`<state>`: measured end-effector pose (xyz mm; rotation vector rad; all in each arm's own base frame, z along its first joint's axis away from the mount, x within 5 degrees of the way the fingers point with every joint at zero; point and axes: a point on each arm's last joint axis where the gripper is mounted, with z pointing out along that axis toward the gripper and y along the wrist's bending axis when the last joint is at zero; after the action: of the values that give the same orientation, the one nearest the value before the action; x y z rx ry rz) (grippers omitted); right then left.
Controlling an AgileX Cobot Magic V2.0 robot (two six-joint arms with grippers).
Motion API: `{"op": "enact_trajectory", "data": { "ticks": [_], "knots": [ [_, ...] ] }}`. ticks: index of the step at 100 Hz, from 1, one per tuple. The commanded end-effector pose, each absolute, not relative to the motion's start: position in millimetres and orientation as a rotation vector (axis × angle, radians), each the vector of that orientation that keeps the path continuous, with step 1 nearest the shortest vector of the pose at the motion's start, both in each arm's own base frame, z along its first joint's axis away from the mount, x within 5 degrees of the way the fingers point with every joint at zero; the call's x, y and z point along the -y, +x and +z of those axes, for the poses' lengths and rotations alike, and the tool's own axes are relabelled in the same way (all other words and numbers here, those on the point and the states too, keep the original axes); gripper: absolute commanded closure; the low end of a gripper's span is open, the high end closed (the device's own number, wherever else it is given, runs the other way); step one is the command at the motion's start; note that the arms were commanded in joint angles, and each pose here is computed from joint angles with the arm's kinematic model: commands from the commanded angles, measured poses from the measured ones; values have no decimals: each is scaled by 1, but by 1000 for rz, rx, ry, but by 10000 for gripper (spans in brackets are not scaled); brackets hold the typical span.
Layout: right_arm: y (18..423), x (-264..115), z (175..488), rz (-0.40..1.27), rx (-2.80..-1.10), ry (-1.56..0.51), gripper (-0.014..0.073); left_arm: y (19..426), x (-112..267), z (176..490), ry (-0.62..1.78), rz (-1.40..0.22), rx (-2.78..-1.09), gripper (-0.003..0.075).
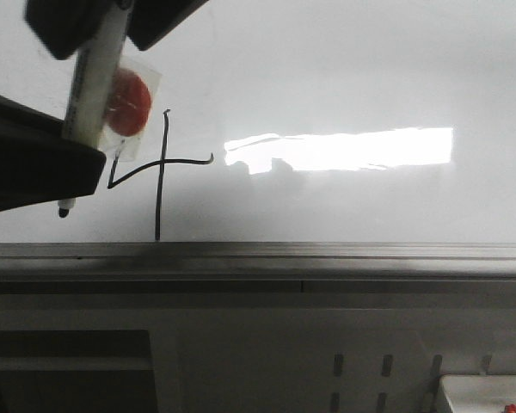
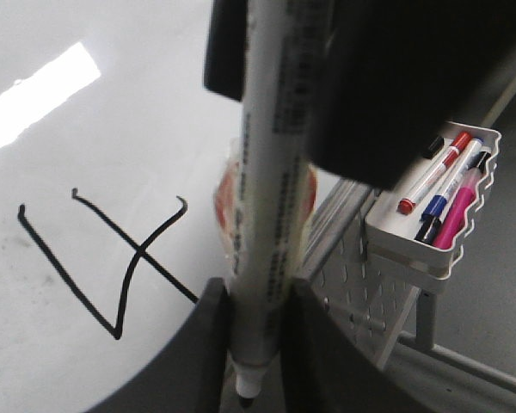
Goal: Write number 4 on whiteboard
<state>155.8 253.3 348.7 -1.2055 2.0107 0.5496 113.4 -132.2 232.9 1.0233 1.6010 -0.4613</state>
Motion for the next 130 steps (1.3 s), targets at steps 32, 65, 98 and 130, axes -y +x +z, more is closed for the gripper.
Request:
{"op": "enact_trajectory", "data": {
  "ticks": [32,65,98,130],
  "knots": [
    [163,-224,416,590,-1784,-997,-33,138,110,239,298,-657,-1925,741],
    [159,-219,420,595,-1770,-991,-33,159,108,238,170,-622,-2114,741],
    [159,-219,418,590,-1791,-1003,-33,170,115,232,163,-609,-2164,741],
    [159,-219,418,588,-1797,-1006,-33,170,115,234,149,-618,-2154,601]
  ]
}}
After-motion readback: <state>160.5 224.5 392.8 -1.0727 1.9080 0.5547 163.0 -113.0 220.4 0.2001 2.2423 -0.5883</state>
